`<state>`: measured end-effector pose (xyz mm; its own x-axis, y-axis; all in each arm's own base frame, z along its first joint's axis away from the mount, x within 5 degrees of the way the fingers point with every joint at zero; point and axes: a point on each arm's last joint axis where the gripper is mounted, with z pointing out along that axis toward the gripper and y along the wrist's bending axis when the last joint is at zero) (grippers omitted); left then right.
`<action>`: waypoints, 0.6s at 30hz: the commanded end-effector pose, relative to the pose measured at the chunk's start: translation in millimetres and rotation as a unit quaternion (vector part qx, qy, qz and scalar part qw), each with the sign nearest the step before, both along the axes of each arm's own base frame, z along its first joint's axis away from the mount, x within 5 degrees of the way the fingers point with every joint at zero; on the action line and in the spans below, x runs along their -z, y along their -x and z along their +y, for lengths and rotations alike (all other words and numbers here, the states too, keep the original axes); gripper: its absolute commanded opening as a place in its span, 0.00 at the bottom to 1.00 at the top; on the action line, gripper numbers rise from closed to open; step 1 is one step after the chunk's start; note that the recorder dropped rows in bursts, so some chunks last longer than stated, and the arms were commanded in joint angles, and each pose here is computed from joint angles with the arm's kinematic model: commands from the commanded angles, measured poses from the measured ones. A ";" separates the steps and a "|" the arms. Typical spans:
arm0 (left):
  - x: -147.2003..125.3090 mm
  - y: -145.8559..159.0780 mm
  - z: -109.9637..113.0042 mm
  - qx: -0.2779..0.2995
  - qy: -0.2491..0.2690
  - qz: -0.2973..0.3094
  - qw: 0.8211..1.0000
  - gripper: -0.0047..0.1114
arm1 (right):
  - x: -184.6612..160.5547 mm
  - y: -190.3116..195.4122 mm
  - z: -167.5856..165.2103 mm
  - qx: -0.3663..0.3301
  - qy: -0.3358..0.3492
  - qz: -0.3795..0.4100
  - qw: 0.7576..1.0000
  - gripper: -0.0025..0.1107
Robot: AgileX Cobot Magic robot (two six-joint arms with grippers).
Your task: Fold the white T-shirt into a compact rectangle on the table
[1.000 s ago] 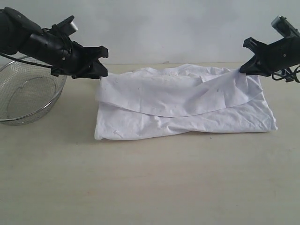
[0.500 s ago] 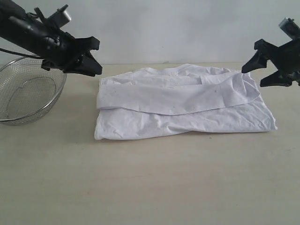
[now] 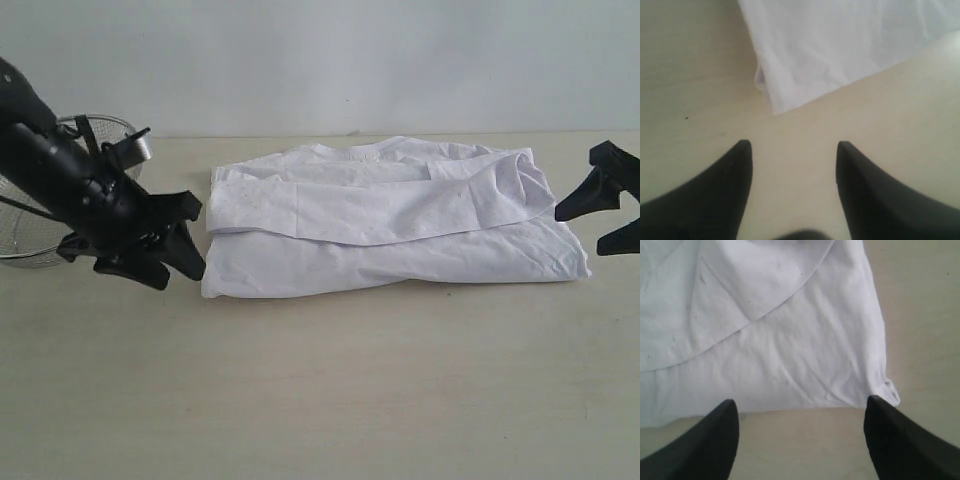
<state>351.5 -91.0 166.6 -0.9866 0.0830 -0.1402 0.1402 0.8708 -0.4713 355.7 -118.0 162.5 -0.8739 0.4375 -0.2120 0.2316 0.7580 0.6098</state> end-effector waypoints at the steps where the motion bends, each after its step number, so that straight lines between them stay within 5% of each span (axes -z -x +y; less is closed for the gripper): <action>1: 14.1 4.8 0.0 -0.028 0.005 -0.033 0.999 0.47 | -3.6 -0.6 -3.7 0.009 0.024 -0.021 0.999 0.58; 18: 54.3 -9.8 -3.0 -0.072 0.028 -0.057 0.995 0.47 | 35.7 -8.1 -3.0 0.003 0.019 0.000 1.000 0.58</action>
